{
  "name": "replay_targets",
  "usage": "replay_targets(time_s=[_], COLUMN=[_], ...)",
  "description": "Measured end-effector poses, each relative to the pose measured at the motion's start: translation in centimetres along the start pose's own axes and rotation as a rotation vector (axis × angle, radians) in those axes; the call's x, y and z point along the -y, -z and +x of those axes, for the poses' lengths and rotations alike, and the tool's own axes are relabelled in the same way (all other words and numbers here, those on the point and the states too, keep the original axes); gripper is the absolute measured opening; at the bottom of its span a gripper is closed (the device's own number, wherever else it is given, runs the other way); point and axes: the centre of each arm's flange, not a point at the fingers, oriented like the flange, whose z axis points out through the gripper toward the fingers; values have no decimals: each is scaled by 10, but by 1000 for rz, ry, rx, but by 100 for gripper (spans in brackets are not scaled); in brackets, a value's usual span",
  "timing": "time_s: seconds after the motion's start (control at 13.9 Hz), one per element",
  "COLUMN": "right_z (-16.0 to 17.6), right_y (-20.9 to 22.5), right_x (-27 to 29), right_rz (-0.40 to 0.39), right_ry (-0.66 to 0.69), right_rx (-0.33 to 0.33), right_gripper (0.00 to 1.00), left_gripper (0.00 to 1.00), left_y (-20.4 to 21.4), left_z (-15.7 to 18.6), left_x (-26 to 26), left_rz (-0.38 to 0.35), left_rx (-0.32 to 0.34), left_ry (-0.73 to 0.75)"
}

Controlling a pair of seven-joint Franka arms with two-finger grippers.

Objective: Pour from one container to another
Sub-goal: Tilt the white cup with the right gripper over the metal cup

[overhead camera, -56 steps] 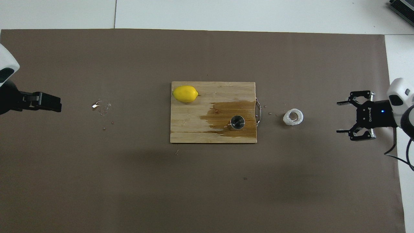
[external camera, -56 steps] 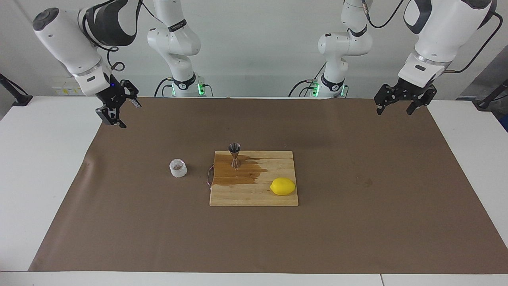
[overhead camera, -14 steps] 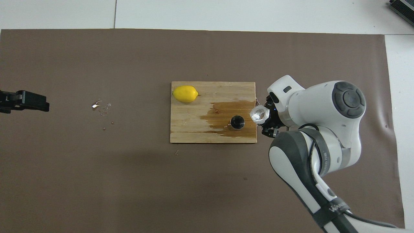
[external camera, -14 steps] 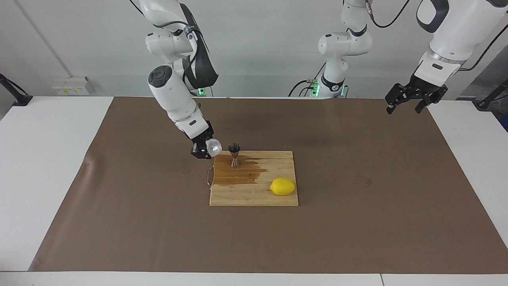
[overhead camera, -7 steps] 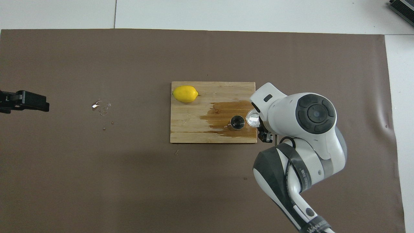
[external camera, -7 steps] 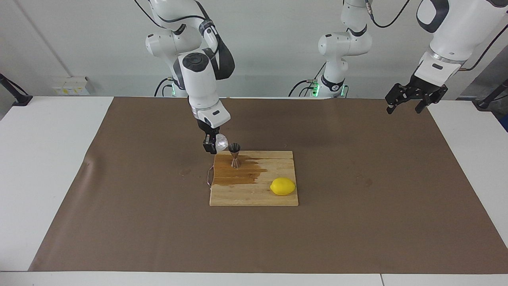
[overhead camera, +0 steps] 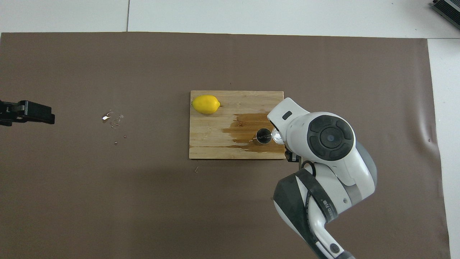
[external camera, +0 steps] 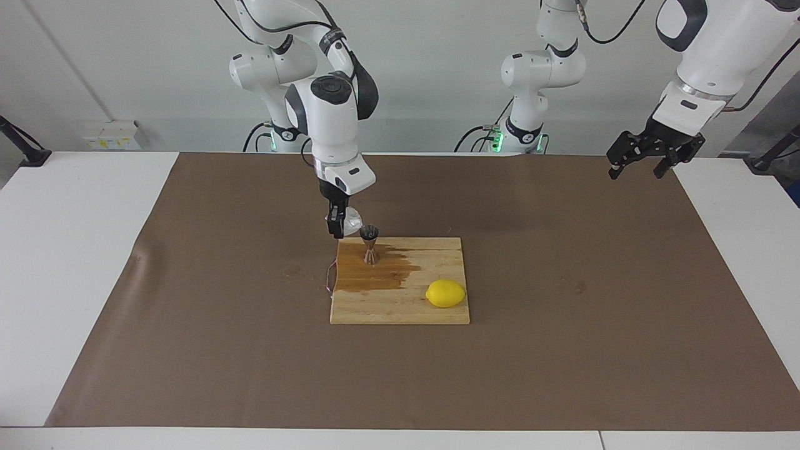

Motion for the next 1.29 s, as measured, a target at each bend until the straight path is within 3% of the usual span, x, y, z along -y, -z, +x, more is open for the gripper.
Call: replay_targets(time_s=[1.29], right_z=[13], right_y=[2], right_x=[8], right_rz=[-9], right_ry=[12], right_rx=[10], right_gripper=[52], left_gripper=[100], left_y=[0], left_z=[0], left_x=[0], left_rz=[0], left_rx=[0], left_ry=[0])
